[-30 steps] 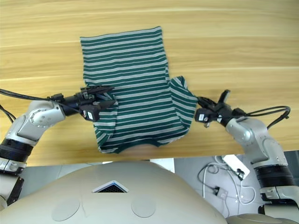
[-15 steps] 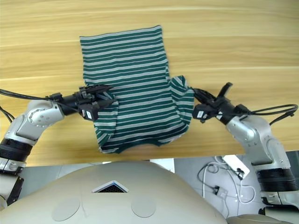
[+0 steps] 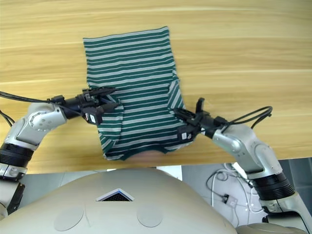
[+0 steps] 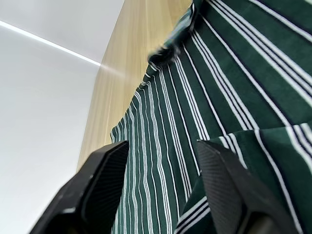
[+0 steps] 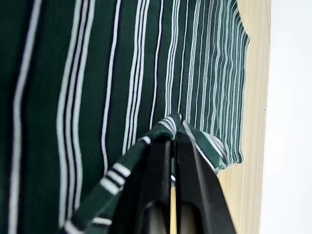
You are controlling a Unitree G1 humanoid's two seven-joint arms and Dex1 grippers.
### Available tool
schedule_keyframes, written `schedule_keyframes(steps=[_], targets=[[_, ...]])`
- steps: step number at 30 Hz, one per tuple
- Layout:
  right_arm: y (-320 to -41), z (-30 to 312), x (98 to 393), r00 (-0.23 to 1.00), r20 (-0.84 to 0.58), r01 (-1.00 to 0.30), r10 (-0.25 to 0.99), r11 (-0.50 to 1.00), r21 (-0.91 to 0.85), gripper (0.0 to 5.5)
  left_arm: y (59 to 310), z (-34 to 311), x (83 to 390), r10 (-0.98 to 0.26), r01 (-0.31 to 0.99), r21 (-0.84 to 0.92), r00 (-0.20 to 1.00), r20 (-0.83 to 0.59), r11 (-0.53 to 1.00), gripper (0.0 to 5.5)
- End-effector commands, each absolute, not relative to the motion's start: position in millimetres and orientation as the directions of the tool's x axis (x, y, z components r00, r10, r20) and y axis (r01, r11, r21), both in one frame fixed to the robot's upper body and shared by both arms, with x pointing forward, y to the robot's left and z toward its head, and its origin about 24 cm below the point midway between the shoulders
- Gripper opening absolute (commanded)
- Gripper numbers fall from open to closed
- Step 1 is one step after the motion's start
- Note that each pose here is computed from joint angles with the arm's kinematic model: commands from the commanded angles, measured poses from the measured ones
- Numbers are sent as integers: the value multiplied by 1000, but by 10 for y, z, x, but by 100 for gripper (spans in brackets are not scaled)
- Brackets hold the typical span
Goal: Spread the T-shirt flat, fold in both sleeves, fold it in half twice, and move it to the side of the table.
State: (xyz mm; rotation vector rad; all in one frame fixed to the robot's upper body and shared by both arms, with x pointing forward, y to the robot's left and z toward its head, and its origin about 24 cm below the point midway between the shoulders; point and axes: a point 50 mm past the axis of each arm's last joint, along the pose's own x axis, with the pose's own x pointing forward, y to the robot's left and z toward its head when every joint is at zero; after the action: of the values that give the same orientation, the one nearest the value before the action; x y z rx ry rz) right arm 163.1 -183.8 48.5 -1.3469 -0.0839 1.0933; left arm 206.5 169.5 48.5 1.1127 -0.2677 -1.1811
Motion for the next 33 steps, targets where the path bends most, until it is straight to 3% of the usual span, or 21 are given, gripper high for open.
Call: schedule_keyframes(steps=[1, 9, 24, 33], targets=[[-1731, 514, 1670, 518, -512, -563, 685, -177, -807, 2, 1682, 496, 2078, -837, 593, 803, 407, -365, -61, 262], [-1594, 400, 1817, 523, -521, -594, 675, -151, -790, 2, 1676, 486, 2066, -839, 598, 799, 402, -367, -63, 262], [-1397, 330, 1752, 458, -547, -633, 701, -176, -754, 2, 1653, 488, 2044, -844, 603, 795, 395, -363, -60, 262], [-1282, 504, 1815, 491, -431, -617, 757, -47, -786, 160, 1665, 541, 2035, -852, 639, 769, 400, -337, -4, 262]])
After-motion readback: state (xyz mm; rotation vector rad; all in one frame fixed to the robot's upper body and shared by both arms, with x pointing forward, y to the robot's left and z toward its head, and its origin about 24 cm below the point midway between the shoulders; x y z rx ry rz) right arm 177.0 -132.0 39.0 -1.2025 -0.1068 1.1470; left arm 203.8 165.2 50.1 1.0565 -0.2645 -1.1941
